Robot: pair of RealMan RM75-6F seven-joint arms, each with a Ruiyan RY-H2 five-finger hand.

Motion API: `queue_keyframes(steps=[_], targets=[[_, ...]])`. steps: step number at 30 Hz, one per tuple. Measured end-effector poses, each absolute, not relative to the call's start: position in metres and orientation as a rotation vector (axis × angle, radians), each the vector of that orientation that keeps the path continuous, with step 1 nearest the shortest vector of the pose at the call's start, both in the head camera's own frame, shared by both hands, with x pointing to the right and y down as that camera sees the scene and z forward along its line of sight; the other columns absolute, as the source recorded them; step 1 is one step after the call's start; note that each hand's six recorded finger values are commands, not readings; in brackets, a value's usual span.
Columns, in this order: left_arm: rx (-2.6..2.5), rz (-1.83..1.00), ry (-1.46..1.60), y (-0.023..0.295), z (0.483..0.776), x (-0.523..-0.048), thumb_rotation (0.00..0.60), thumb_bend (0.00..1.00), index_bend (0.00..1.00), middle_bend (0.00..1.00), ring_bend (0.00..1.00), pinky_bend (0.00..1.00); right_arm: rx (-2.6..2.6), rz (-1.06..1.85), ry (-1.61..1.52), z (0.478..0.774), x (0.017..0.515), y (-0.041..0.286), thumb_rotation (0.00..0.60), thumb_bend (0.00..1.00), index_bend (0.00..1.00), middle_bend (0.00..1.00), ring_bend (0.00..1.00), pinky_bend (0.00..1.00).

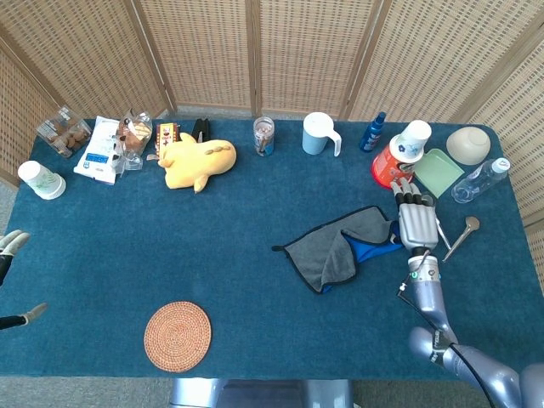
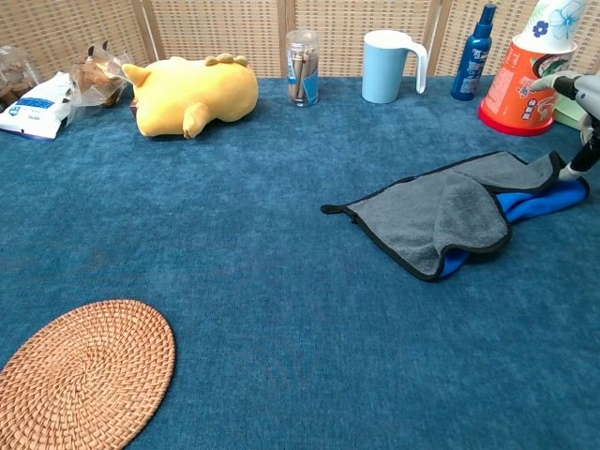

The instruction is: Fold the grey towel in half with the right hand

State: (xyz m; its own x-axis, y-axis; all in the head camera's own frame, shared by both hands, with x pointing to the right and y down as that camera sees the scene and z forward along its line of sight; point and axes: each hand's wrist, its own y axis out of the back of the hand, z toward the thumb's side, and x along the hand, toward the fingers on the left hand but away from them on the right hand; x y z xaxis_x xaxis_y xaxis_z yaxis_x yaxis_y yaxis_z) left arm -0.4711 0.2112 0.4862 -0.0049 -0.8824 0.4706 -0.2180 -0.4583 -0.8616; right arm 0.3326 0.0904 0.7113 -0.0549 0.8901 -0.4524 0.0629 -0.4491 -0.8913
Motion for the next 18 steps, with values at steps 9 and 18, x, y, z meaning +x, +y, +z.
queue_keyframes(steps=[9, 18], targets=[[-1.710, -1.496, 1.139, 0.212, 0.486, -0.470, 0.600, 0.13, 0.00, 0.00, 0.00, 0.00, -1.627, 1.556, -1.085, 0.711, 0.323, 0.100, 0.600, 0.00, 0.00, 0.00, 0.00, 0.31], [-1.710, -1.501, 1.140, 0.211, 0.487, -0.471, 0.600, 0.13, 0.00, 0.00, 0.00, 0.00, -1.617, 1.537, -1.191, 0.714, 0.321, 0.080, 0.600, 0.00, 0.00, 0.00, 0.00, 0.31]])
